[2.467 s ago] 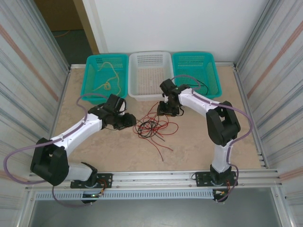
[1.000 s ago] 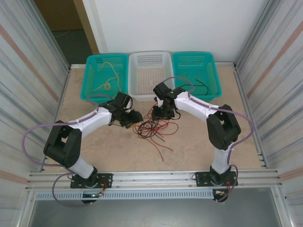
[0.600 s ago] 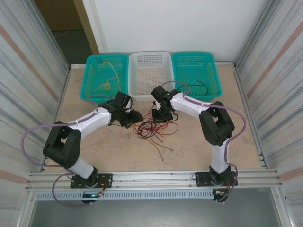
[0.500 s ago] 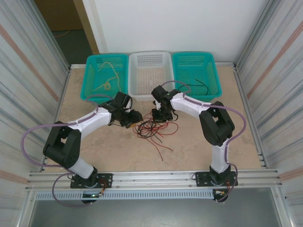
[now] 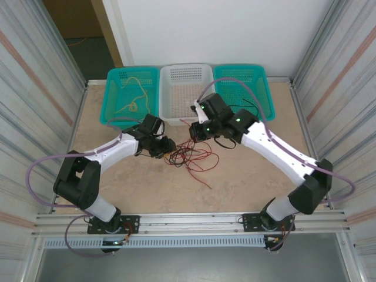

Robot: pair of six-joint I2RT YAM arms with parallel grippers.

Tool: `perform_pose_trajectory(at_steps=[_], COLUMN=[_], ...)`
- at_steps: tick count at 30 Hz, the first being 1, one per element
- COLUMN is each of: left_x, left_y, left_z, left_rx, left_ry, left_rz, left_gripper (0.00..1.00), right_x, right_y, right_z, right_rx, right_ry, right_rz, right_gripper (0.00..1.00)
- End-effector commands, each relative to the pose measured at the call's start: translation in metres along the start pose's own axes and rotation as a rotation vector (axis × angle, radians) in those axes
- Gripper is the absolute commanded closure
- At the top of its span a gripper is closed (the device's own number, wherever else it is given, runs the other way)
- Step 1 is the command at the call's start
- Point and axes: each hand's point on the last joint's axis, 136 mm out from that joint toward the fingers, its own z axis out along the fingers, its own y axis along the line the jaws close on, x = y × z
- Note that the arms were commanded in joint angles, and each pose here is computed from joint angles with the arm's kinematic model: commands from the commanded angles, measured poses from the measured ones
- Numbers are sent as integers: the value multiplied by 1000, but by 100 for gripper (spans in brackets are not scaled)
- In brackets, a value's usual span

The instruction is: Untangle the cables

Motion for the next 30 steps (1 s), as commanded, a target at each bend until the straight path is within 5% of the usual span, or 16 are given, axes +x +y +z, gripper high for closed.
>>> perform_pose_trajectory(at_steps=[1, 10, 19, 30], left_x=[2, 6, -12, -23], left_y=[-8, -16, -21, -144], left_z=[-6, -27, -101, -214], left_rx=[29, 72, 39, 543], left_ry=[-4, -38, -217, -522], left_rz=[19, 54, 112, 411], left_gripper=[69, 69, 40, 22], right_x=[-28, -87, -97, -104], right_y=[3, 27, 17, 4], right_z=[-38, -130, -154, -156], right_rx=[28, 5, 38, -30], right_ry=[-121, -398, -471, -487], right_rz=[-51, -122, -80, 40], right_gripper=[100, 100, 100, 100])
